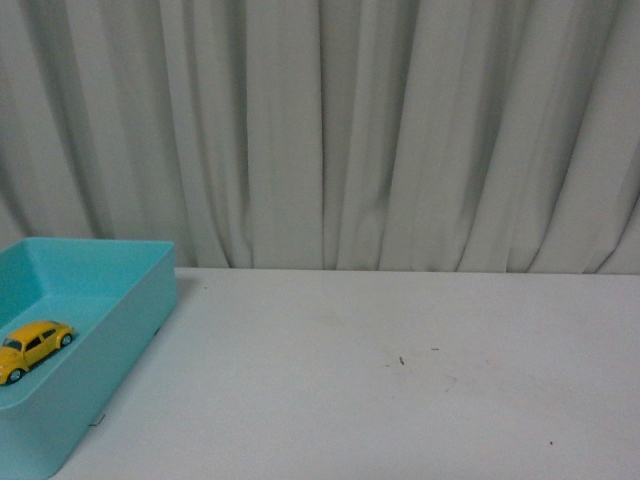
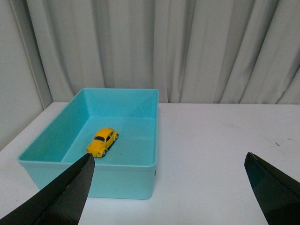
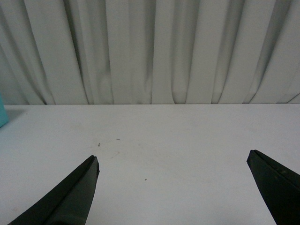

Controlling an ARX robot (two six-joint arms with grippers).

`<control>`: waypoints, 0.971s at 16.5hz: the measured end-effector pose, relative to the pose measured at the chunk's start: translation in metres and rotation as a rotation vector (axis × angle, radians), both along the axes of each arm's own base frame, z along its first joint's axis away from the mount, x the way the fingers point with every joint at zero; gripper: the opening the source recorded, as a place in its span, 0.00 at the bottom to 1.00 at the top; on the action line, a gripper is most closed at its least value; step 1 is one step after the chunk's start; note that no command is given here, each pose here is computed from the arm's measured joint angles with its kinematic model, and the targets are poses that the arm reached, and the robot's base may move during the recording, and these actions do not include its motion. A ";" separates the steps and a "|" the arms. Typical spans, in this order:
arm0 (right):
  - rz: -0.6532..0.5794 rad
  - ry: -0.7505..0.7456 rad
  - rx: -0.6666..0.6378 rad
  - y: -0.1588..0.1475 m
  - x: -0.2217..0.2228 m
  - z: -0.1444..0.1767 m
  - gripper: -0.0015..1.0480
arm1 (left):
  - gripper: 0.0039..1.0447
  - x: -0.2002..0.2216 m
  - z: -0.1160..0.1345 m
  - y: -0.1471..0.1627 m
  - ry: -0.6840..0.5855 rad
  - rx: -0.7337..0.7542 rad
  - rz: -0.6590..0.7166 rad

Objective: Wind up and store yellow beetle toy

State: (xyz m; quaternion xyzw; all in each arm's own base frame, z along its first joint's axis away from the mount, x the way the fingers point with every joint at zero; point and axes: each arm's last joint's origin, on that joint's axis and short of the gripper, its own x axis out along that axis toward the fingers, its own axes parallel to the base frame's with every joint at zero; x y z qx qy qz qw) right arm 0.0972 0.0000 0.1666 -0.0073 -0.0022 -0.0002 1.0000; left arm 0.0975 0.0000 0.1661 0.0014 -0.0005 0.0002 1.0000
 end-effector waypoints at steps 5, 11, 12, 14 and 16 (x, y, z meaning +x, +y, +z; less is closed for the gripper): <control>0.000 0.000 0.000 0.000 0.000 0.000 0.94 | 0.94 0.000 0.000 0.000 0.000 0.000 0.000; 0.000 -0.003 0.000 0.000 0.000 0.000 0.94 | 0.94 0.000 0.000 0.000 0.000 0.000 0.000; 0.000 -0.002 0.000 0.000 0.000 0.000 0.94 | 0.94 0.000 0.000 0.000 -0.003 0.000 0.000; 0.000 -0.001 0.000 0.000 0.000 0.000 0.94 | 0.94 0.000 0.000 0.000 -0.002 0.000 0.000; 0.000 -0.001 0.000 0.000 0.000 0.000 0.94 | 0.94 0.000 0.000 0.000 0.000 0.000 0.000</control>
